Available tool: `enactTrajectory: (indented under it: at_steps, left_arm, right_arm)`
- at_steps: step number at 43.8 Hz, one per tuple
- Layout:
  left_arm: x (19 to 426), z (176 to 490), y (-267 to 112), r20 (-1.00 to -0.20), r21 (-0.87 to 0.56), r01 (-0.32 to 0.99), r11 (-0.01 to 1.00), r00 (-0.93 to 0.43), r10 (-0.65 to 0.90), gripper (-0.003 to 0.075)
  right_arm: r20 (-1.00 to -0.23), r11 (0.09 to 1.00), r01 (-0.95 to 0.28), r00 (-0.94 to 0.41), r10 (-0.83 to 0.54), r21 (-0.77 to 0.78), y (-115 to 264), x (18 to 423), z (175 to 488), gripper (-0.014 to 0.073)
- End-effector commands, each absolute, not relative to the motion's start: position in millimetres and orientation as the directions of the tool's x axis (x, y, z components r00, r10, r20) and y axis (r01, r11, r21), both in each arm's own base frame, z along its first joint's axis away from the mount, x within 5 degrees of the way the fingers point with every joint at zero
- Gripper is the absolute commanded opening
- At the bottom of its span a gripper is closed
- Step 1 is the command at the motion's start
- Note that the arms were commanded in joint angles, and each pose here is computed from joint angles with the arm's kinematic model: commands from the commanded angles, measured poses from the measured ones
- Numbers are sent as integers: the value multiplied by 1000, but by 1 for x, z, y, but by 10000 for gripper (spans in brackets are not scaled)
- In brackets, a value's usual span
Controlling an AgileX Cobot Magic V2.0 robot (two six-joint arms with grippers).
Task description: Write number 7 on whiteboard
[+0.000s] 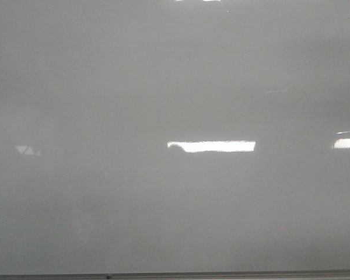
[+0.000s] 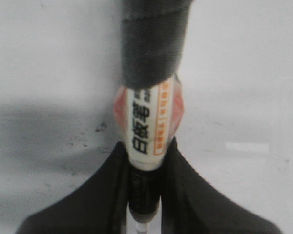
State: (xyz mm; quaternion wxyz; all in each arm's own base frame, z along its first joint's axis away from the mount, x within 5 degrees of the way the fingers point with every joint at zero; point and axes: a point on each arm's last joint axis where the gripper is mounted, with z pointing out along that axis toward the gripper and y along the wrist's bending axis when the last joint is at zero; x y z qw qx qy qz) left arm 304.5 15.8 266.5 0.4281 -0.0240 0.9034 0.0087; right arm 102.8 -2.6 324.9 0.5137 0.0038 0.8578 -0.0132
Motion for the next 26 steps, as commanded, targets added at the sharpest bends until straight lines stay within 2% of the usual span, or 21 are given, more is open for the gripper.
enactTrajectory:
  at_steps: [1, 8, 14, 19, 26]
  left_arm:
    - [295, 307, 15, -860, -16, -55, 998, -509, -42, -20]
    - [274, 332, 6, -853, 0, -16, 1000, -521, -8, -20]
    - [257, 353, -14, -792, 73, 116, 991, -597, 128, -20]
    - [245, 366, -40, -708, 103, 282, 954, -653, 270, -20]
    - [229, 372, -85, -663, 114, 562, 819, -571, 484, -20]
  right_arm:
    - [-916, 999, 26, -400, -16, -29, -4, 107, 338, 478]
    - [-902, 1000, 19, -432, 18, 11, -1, 105, 336, 478]
    - [-876, 999, 13, -480, 42, 41, 1, 101, 339, 478]
    - [-857, 999, 5, -514, 31, 34, 1, 96, 343, 478]
    - [-835, 998, -57, -549, -37, -7, 4, 93, 345, 478]
